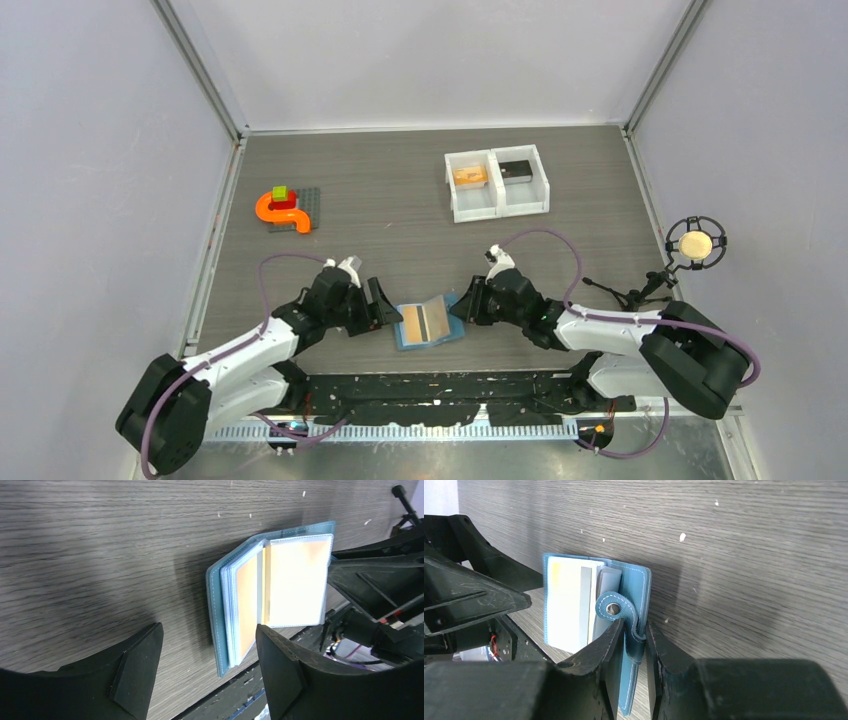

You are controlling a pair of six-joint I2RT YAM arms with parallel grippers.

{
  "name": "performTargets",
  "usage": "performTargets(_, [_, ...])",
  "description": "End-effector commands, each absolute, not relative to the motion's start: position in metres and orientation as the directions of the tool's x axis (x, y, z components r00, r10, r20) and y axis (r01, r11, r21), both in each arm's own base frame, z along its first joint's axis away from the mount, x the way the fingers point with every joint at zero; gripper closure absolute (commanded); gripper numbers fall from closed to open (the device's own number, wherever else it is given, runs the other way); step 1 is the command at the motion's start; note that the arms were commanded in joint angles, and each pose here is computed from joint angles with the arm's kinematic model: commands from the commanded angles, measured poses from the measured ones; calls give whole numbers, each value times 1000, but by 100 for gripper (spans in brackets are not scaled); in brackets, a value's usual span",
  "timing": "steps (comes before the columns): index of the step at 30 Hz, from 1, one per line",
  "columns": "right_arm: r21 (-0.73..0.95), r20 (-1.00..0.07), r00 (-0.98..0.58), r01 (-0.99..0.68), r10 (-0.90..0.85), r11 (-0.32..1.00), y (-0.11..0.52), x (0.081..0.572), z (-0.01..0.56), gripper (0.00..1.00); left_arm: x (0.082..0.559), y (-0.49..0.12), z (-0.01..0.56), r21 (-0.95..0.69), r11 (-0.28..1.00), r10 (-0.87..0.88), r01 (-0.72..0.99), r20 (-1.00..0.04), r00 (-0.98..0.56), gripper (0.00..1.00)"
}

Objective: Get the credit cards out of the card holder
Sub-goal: Remove the credit card from the card holder.

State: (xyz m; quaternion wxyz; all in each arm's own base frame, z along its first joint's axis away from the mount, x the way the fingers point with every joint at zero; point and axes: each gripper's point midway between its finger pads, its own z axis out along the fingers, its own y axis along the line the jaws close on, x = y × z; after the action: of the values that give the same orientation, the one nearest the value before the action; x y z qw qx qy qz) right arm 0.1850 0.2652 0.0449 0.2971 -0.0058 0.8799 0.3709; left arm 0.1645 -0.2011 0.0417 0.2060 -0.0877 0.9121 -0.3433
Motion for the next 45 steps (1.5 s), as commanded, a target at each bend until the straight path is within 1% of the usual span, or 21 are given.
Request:
performTargets(1, [632, -551, -806, -235, 215, 739, 258, 188, 45, 71, 171, -216, 49, -721, 692, -304, 34, -334, -892, 29])
performTargets(10, [636, -546, -807, -227, 222, 738, 256, 186, 44, 71, 172, -232, 47, -773, 633, -311, 39, -301, -901, 32])
performTargets(15, [637, -551, -802, -226, 230, 737, 254, 187, 47, 71, 170, -237, 44, -774, 632, -297, 40, -289, -910, 36])
performTargets(19, [636, -552, -800, -221, 235, 739, 253, 187, 47, 71, 168, -244, 44, -787, 615, -288, 45, -277, -916, 44])
performTargets(23, [633, -554, -798, -218, 237, 743, 252, 187, 48, 71, 168, -248, 46, -796, 603, -288, 50, -276, -917, 55])
performTargets(24, [631, -555, -797, -218, 238, 744, 251, 188, 48, 71, 168, -248, 46, -796, 604, -287, 51, -277, -917, 61])
performTargets(26, [623, -555, -798, -213, 233, 753, 249, 188, 49, 70, 169, -248, 46, -795, 604, -287, 49, -275, -918, 75])
performTargets(28, [602, -558, -801, -210, 217, 770, 245, 188, 53, 64, 169, -249, 46, -797, 602, -287, 47, -271, -919, 85])
performTargets(29, [587, -584, -783, -224, 215, 778, 245, 194, 63, 59, 169, -249, 46, -797, 602, -287, 46, -271, -919, 89])
performTargets(31, [537, -605, -774, -222, 188, 814, 233, 195, 71, 53, 168, -248, 46, -797, 602, -286, 48, -272, -919, 96])
performTargets(32, [534, -628, -752, -231, 199, 814, 231, 197, 82, 52, 168, -248, 46, -796, 602, -285, 52, -275, -918, 99])
performTargets(34, [528, -663, -722, -263, 198, 808, 230, 201, 106, 49, 168, -248, 47, -796, 603, -282, 61, -284, -917, 100])
performTargets(37, [547, -705, -684, -354, 190, 758, 238, 199, 133, 48, 168, -247, 47, -794, 604, -281, 68, -292, -914, 100])
performTargets(39, [595, -702, -688, -428, 182, 680, 254, 190, 147, 48, 168, -247, 47, -793, 605, -281, 68, -293, -914, 100])
performTargets(41, [642, -684, -709, -474, 172, 602, 269, 180, 154, 50, 168, -246, 46, -788, 612, -281, 65, -293, -914, 100])
performTargets(45, [694, -643, -750, -484, 156, 533, 290, 170, 152, 57, 167, -243, 42, -778, 626, -284, 51, -288, -915, 100])
